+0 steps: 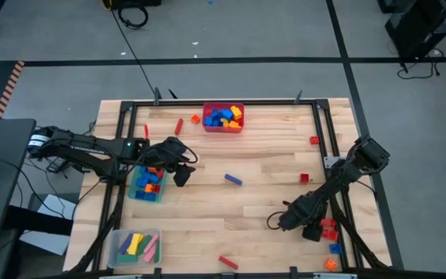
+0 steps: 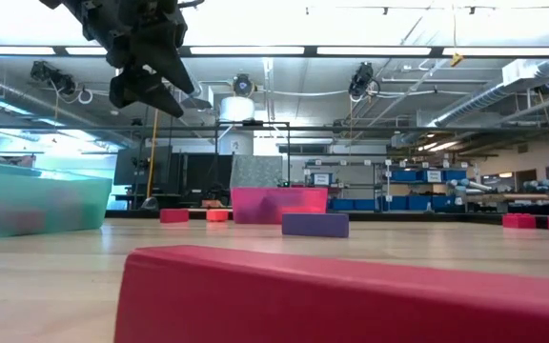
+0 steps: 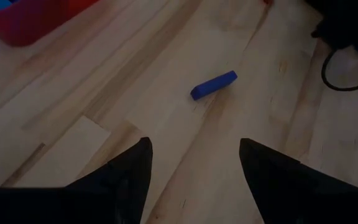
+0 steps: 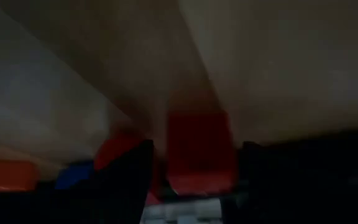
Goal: Sort blocks by size
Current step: Put the red 1 studded building block into the red bin
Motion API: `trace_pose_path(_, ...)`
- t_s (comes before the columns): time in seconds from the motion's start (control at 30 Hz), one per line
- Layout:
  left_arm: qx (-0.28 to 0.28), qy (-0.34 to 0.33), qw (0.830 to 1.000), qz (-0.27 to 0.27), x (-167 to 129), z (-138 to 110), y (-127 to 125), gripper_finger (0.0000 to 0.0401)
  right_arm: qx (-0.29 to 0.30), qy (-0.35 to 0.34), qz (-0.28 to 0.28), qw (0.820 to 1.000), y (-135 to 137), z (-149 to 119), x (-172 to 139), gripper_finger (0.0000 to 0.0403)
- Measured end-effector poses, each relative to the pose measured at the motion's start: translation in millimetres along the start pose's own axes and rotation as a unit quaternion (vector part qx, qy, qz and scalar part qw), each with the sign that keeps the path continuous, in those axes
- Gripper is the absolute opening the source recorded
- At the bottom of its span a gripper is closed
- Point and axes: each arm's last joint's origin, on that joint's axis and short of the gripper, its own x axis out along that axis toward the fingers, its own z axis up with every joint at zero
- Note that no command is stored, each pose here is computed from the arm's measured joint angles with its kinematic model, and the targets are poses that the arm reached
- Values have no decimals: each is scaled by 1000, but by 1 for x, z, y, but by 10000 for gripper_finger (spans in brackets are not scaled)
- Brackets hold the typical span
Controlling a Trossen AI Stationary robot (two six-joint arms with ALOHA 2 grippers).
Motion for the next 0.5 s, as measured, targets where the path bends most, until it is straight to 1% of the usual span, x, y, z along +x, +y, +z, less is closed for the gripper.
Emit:
trace_pose_path(0.13,0,0,1000,0,0,0,0,248,6,-18,5,1000,2,3,0,232)
trace_pose_path(0.2,0,0,1000,0,0,0,0,248,12,-22,0,1000,1,3,0,204)
trace_pose_path(0.33,2,-1,1000,-1,-2,0,0,248,19,-18,-5,1000,0,1,-1,133)
trace_pose_path(0.43,10,-10,1000,-8,-8,1,1,248,35,-20,-12,999,1,-1,-6,131)
trace_pose_path(0.5,20,-21,999,-16,-16,3,2,248,43,-42,-12,998,5,-4,-15,131)
